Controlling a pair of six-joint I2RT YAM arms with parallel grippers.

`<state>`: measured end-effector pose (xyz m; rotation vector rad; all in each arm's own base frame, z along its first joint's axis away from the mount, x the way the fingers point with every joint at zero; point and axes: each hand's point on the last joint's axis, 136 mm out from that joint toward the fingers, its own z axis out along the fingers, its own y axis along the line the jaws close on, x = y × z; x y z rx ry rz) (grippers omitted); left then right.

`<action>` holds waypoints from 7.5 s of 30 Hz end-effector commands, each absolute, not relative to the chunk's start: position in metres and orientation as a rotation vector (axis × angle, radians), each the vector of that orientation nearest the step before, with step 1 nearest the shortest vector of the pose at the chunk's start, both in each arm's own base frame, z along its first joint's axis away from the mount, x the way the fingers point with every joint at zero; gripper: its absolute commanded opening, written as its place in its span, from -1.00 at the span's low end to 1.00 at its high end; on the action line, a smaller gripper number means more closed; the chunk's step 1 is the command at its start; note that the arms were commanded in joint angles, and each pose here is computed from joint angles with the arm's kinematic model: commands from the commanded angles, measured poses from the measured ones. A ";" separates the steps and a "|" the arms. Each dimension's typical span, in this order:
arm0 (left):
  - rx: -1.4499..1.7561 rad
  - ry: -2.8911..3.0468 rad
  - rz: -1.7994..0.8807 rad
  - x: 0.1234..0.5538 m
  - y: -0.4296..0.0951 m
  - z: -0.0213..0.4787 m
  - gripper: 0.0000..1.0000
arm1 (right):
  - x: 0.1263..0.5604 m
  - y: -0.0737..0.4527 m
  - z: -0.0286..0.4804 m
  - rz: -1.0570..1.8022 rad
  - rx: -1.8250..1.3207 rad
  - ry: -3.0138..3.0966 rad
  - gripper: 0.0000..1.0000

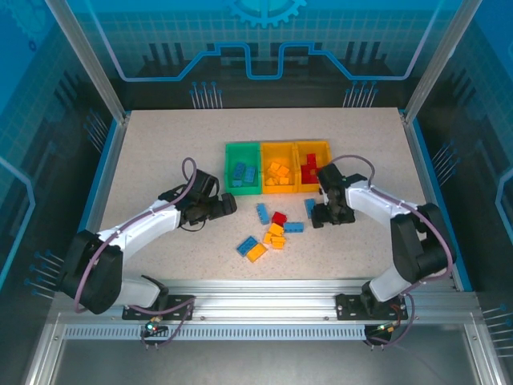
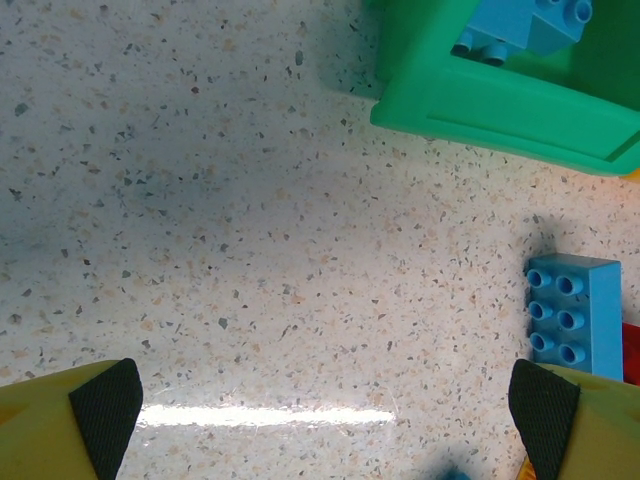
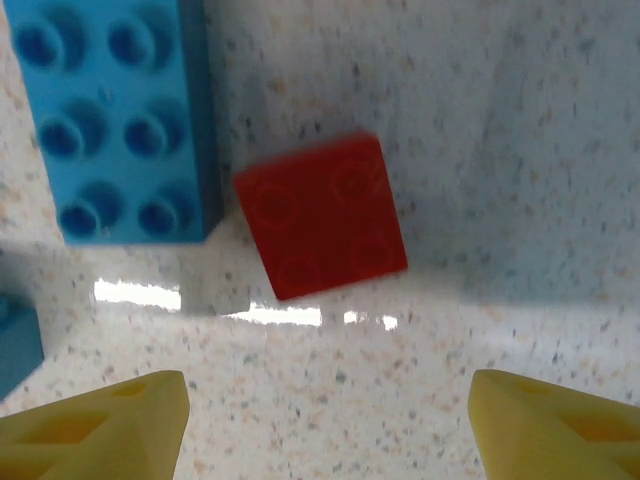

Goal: Sort the legos into containers by color

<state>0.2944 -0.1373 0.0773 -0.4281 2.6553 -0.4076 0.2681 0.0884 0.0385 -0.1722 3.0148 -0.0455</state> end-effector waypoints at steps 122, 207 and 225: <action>0.415 2.748 -0.483 0.209 -0.232 0.058 0.88 | 0.339 0.146 0.119 0.167 -0.215 2.824 0.50; 0.058 2.474 -0.388 0.395 -0.208 0.171 -0.31 | 0.258 0.170 0.086 0.284 -0.015 2.865 0.50; -0.075 2.586 -0.401 0.460 -0.206 0.121 -0.18 | 0.286 0.154 0.050 -0.073 -0.137 2.869 0.53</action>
